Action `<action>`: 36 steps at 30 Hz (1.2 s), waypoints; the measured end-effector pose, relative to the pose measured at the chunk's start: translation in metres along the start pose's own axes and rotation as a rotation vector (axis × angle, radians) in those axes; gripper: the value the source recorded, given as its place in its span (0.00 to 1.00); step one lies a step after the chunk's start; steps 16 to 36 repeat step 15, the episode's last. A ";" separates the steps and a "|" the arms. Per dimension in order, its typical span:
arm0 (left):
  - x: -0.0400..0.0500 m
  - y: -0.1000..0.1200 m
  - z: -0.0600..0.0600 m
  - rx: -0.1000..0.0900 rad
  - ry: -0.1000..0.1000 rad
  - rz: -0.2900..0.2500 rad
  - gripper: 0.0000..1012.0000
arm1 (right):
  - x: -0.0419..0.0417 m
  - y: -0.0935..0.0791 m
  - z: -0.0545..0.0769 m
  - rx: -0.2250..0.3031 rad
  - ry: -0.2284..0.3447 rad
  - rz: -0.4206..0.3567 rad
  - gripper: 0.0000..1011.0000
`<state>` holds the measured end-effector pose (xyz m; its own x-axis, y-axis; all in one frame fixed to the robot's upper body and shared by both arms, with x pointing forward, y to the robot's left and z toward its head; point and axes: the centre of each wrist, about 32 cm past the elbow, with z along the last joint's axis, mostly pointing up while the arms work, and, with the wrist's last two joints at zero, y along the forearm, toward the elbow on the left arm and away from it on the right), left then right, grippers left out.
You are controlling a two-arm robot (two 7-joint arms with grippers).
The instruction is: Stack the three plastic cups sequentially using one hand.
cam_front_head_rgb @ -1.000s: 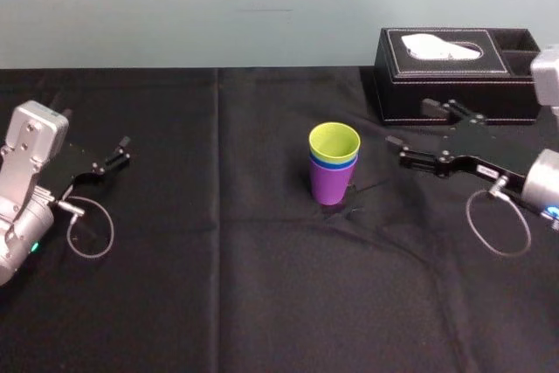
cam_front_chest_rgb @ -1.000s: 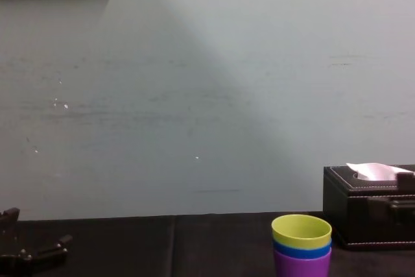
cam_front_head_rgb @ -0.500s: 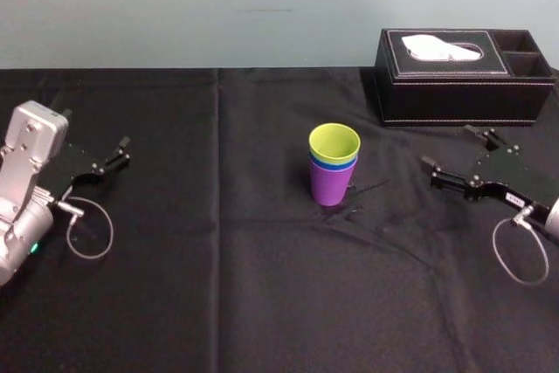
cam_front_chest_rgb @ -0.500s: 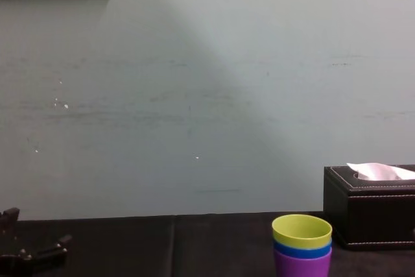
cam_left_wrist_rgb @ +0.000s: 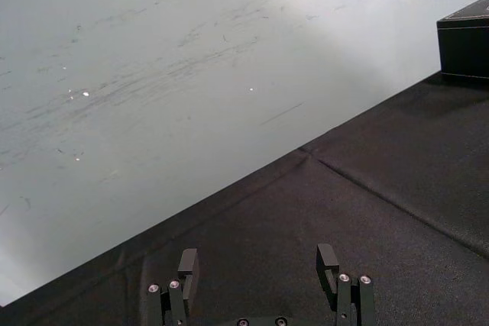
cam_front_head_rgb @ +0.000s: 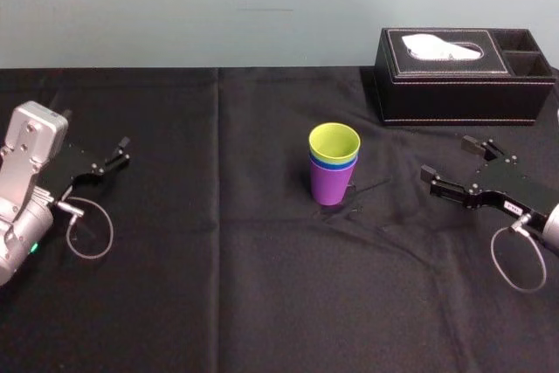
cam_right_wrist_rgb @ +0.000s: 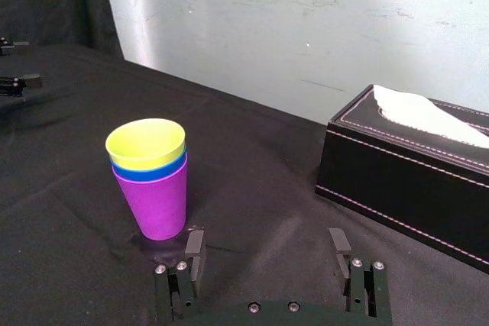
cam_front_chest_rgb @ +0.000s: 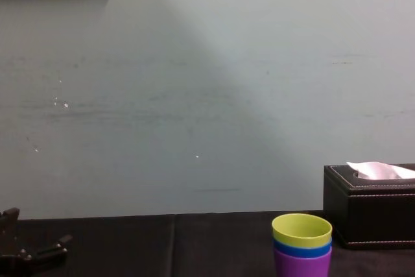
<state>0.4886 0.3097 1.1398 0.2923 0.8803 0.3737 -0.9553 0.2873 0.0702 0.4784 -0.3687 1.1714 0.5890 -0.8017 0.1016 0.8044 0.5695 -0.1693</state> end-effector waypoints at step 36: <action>0.0000 0.000 0.000 0.000 0.000 0.000 1.00 | -0.0001 0.000 0.001 0.001 -0.003 0.002 0.99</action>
